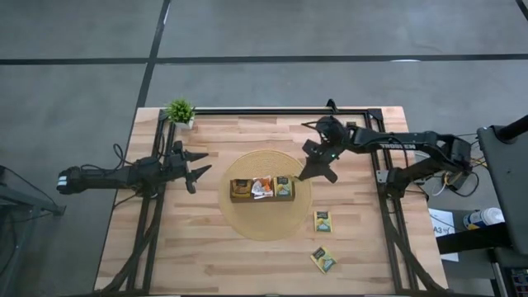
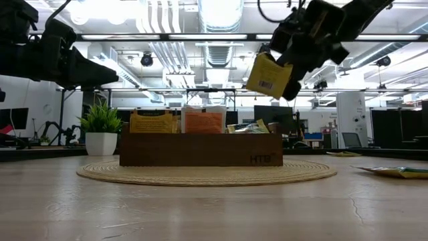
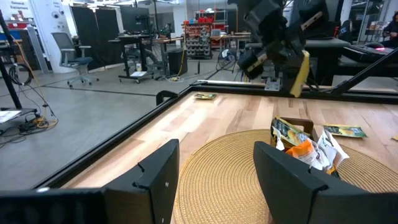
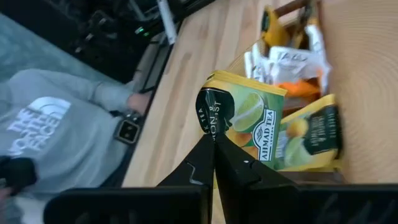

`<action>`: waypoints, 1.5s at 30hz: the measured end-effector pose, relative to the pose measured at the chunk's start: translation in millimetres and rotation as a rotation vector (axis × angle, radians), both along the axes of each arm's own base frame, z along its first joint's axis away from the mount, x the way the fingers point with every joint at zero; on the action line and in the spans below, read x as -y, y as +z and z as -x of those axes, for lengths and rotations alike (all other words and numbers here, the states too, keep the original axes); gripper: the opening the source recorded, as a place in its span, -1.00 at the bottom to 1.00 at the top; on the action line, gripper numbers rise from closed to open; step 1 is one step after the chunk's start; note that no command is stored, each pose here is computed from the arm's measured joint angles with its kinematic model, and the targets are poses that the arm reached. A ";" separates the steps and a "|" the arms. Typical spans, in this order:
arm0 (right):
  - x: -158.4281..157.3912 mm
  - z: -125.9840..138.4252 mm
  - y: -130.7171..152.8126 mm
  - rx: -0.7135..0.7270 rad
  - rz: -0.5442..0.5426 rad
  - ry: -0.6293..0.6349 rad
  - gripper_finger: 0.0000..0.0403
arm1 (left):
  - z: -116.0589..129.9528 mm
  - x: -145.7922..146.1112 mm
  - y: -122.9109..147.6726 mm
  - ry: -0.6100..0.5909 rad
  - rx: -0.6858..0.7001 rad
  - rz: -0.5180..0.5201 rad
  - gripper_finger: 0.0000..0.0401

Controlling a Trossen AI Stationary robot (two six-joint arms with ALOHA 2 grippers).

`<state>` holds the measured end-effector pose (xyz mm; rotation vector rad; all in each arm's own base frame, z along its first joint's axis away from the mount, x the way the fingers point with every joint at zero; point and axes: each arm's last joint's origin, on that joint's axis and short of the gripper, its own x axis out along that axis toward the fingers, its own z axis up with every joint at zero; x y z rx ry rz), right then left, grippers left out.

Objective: Pick & Place Tea
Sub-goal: Put the lemon tea sachet into the right section of the wooden organizer

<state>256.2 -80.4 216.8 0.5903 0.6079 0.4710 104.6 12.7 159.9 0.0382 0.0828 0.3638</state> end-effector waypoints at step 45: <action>17.1 -58.1 -25.6 -0.294 0.022 -0.032 -0.96 | 0.0 0.0 0.0 0.000 0.000 0.000 0.01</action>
